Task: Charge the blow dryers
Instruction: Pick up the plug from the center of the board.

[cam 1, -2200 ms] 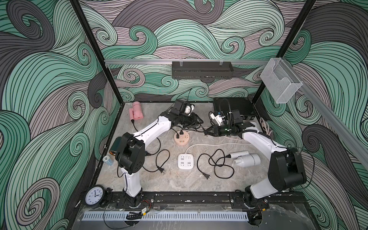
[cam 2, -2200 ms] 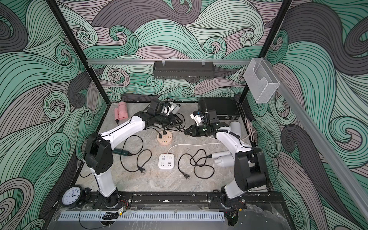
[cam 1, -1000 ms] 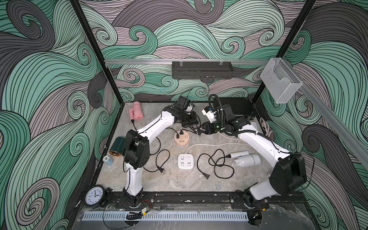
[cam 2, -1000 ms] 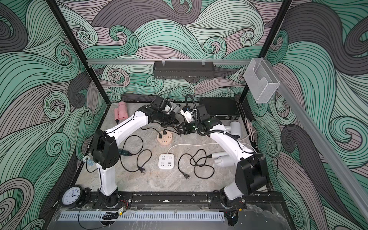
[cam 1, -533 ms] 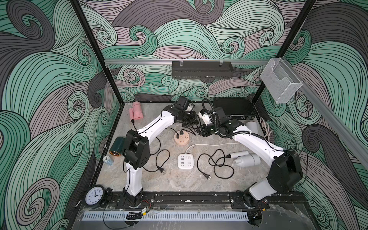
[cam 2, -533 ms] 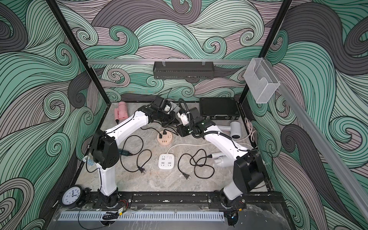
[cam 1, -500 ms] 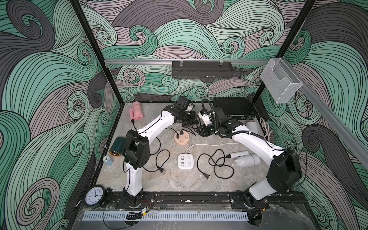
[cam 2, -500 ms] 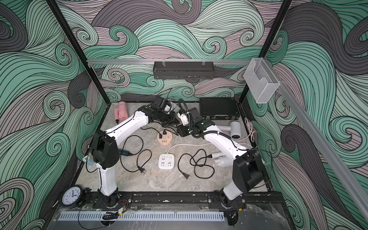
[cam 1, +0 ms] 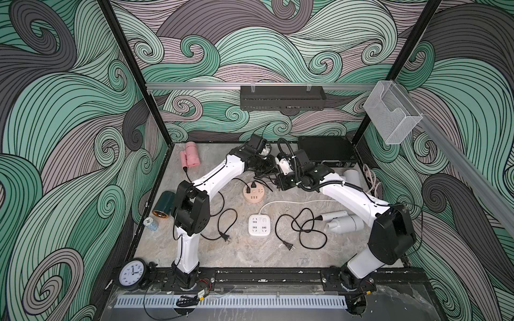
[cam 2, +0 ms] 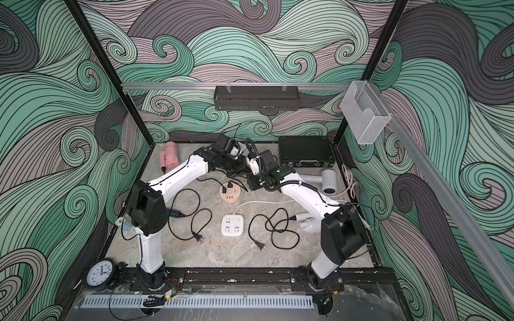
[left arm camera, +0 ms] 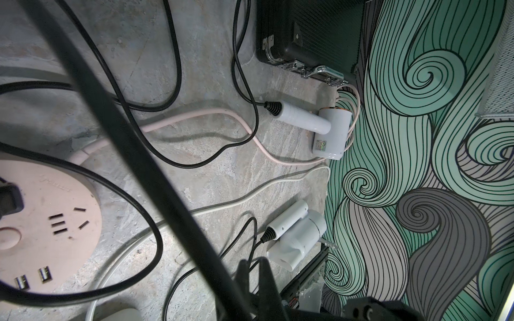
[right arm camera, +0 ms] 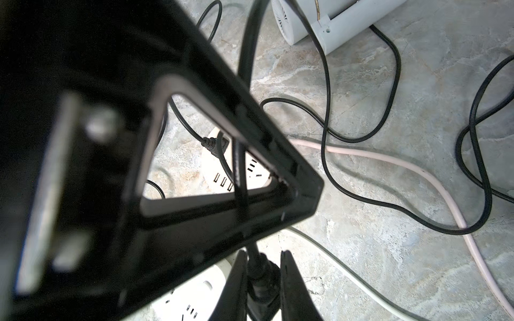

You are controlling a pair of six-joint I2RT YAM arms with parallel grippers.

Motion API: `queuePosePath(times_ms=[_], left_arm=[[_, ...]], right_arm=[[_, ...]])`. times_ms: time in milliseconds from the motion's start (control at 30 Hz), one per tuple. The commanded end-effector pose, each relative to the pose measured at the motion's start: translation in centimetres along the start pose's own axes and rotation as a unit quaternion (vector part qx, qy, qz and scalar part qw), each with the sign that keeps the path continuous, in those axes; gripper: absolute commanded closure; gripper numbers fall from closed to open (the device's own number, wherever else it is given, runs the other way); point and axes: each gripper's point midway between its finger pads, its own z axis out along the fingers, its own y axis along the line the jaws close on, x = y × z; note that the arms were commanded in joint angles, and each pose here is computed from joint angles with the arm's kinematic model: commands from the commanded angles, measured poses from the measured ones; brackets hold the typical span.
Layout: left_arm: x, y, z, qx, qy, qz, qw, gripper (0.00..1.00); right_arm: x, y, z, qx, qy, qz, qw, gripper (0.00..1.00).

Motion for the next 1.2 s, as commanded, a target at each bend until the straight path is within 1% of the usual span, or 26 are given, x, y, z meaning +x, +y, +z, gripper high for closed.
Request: queuePosePath(times_ms=[0,67,167,233,333,367,400,500,667,767,867,967,1000,1067,1167], left_arm=[[0.0,-0.7,0.1,0.003,0.005,0.007,1.000,1.00],[0.1,-0.7,0.3,0.003,0.007,0.008,1.000,1.00],[0.0,-0.8,0.5,0.005,0.010,0.011,1.000,1.00],[0.1,-1.0,0.5,0.010,0.013,0.014,1.000,0.97],[0.2,-1.0,0.3,0.010,0.014,0.021,1.000,0.89],[0.1,-1.1,0.2,0.012,0.014,0.022,1.000,0.83],[0.1,-1.2,0.1,0.021,0.016,0.024,0.999,0.77],[0.1,-1.6,0.0,0.063,0.025,0.021,0.997,0.67],[0.7,-1.7,-0.7,0.110,0.035,0.027,0.993,0.60],[0.8,-2.1,-1.4,0.146,0.034,0.027,0.988,0.60],[0.7,-2.2,-1.9,0.166,0.028,0.026,0.985,0.62],[0.5,-2.5,-2.1,0.182,0.025,0.023,0.983,0.64],[0.6,-2.6,-2.1,0.185,0.026,0.022,0.982,0.66],[0.6,-2.5,-1.9,0.185,0.029,0.020,0.982,0.69],[0.5,-2.4,-1.7,0.187,0.031,0.018,0.982,0.76]], right_arm=[[-0.5,0.0,0.0,0.008,0.000,0.000,1.000,0.89],[-0.4,0.1,0.1,0.005,0.002,0.000,1.000,0.92],[-0.4,0.1,0.1,0.005,0.002,0.000,1.000,0.92],[-0.5,0.1,0.0,0.005,0.001,-0.001,1.000,0.92],[-0.5,0.2,-0.4,0.003,-0.005,-0.006,1.000,0.93],[-0.5,0.3,-0.5,-0.003,-0.007,-0.011,1.000,0.93],[-0.4,0.8,-0.6,-0.015,-0.007,-0.017,1.000,0.93],[-0.1,1.7,-1.0,-0.048,-0.008,-0.025,0.998,0.93],[-0.2,1.5,-1.5,-0.093,-0.017,0.008,0.995,0.93],[-0.4,1.3,-1.8,-0.133,-0.030,0.035,0.990,0.93],[-0.4,1.4,-1.9,-0.163,-0.034,0.044,0.985,0.93],[-0.1,1.3,-1.7,-0.178,-0.029,0.056,0.982,0.93],[0.1,1.2,-1.6,-0.181,-0.027,0.059,0.981,0.93],[-0.5,1.1,-1.5,-0.189,-0.040,0.057,0.980,0.93],[-0.5,1.4,-1.4,-0.202,-0.040,0.059,0.977,0.93]])
